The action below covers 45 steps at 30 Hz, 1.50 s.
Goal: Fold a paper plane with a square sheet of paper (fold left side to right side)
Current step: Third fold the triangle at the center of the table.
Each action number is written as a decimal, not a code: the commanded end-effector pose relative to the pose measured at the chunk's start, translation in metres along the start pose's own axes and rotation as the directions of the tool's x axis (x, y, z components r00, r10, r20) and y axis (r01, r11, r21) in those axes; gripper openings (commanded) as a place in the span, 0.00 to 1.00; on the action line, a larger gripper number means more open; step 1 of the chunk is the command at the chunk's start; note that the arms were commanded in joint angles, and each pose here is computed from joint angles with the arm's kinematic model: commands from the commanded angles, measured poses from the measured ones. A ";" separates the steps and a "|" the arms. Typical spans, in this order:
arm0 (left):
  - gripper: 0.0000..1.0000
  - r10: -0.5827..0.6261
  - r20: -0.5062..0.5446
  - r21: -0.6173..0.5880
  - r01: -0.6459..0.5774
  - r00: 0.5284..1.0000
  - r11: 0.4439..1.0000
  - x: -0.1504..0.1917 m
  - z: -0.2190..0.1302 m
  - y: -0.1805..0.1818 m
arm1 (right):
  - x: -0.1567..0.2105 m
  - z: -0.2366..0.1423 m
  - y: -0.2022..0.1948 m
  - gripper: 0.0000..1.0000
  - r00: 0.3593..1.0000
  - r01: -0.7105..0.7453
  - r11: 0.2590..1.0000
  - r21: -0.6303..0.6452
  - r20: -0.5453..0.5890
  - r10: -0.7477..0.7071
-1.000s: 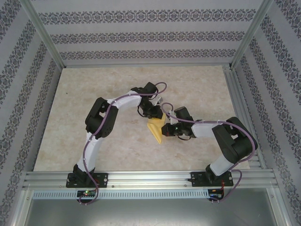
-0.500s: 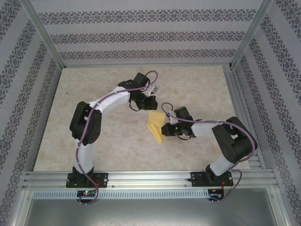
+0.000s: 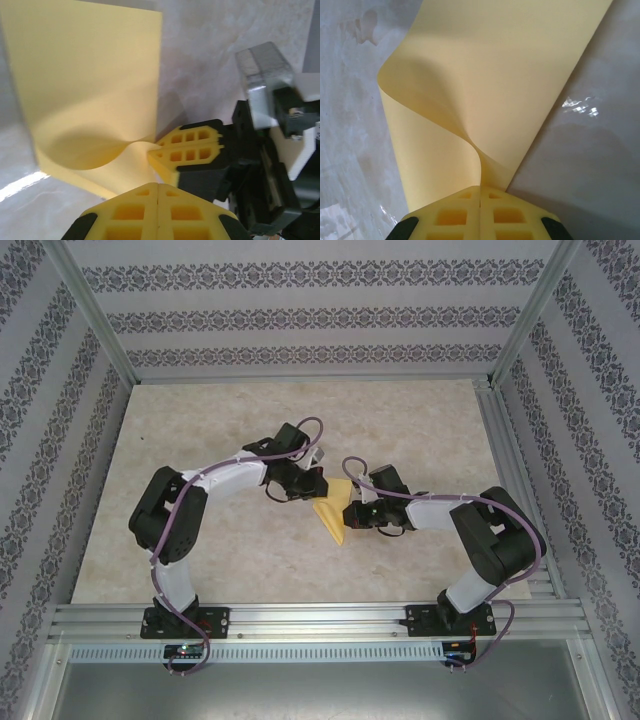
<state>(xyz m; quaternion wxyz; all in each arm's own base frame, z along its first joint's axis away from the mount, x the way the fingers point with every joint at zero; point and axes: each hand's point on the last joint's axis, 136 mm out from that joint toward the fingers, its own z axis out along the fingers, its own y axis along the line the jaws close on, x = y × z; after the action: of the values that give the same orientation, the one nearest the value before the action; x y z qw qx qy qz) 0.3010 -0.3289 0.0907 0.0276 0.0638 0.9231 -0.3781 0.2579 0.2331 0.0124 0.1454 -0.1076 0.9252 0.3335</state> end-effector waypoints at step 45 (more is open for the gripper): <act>0.05 -0.046 -0.115 -0.156 0.028 0.992 0.987 0.052 0.065 0.051 | 0.030 0.010 -0.027 0.00 0.994 -0.024 0.992 0.122 -0.103 0.037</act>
<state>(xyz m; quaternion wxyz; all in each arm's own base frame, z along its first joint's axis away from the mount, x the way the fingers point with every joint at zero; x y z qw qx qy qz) 0.2613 -0.3363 0.0191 -0.0281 0.0576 0.9468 -0.3154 0.2590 0.2356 0.0122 0.1426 -0.1094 0.9263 0.3312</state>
